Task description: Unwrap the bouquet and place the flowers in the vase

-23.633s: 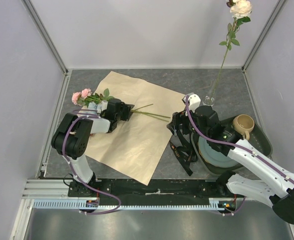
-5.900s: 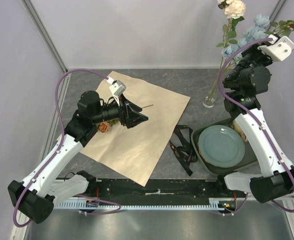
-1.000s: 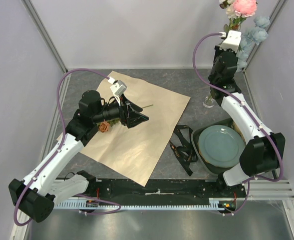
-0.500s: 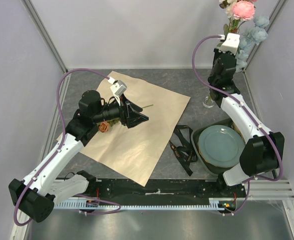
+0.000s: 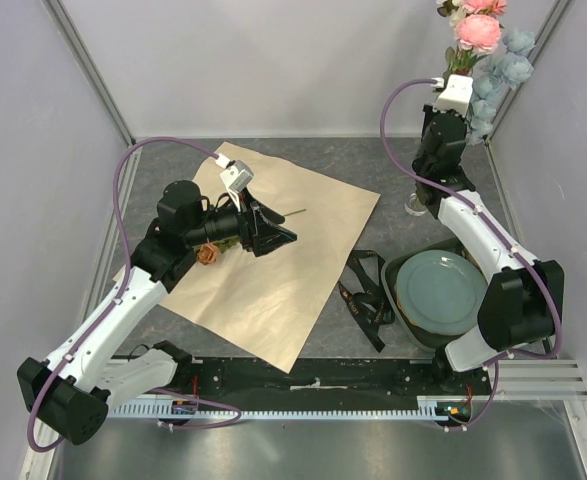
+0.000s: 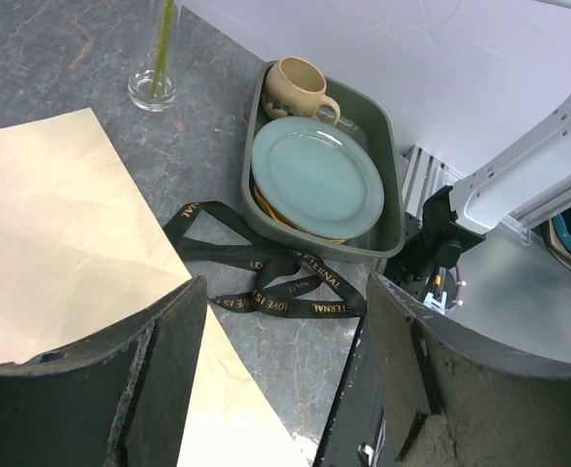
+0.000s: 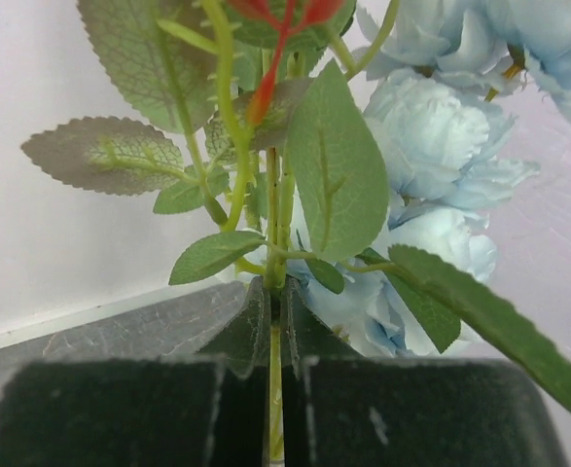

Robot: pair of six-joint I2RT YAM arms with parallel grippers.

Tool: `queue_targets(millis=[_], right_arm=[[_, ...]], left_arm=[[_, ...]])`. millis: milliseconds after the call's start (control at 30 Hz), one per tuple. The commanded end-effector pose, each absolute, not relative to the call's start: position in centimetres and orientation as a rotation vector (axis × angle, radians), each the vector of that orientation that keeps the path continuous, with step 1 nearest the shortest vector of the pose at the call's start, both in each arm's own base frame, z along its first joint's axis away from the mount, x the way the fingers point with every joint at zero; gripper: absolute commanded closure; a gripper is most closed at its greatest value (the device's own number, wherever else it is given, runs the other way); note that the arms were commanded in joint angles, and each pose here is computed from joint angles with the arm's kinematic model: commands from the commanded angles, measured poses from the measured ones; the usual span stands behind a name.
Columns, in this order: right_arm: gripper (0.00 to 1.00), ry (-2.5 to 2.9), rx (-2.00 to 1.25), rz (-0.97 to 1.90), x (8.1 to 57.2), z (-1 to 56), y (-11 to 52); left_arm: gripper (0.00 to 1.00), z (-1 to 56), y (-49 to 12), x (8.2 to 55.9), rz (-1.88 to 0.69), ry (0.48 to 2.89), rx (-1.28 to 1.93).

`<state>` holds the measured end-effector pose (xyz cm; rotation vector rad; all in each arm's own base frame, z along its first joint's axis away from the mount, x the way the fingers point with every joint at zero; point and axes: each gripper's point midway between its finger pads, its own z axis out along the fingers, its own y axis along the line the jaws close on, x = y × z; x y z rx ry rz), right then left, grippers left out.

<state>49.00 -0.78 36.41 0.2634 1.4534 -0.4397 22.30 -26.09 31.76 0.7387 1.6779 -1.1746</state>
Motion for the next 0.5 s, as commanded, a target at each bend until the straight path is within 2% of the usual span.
queue_targets(millis=[0,333,467], right_arm=[[0.98,1.431,0.292,-0.437,48.78,36.28,-1.16],[0.84,1.434,0.300,-0.442,48.34,36.04,-1.37],[0.74,1.427,0.304,-0.438,48.12,36.45,-1.41]], left_arm=[[0.27,33.51,-26.30,21.94,-1.176,1.605,0.782],[0.27,33.51,-26.33,21.88,-1.183,1.606,0.781],[0.27,33.58,-26.34,21.86,-1.184,1.604,0.782]])
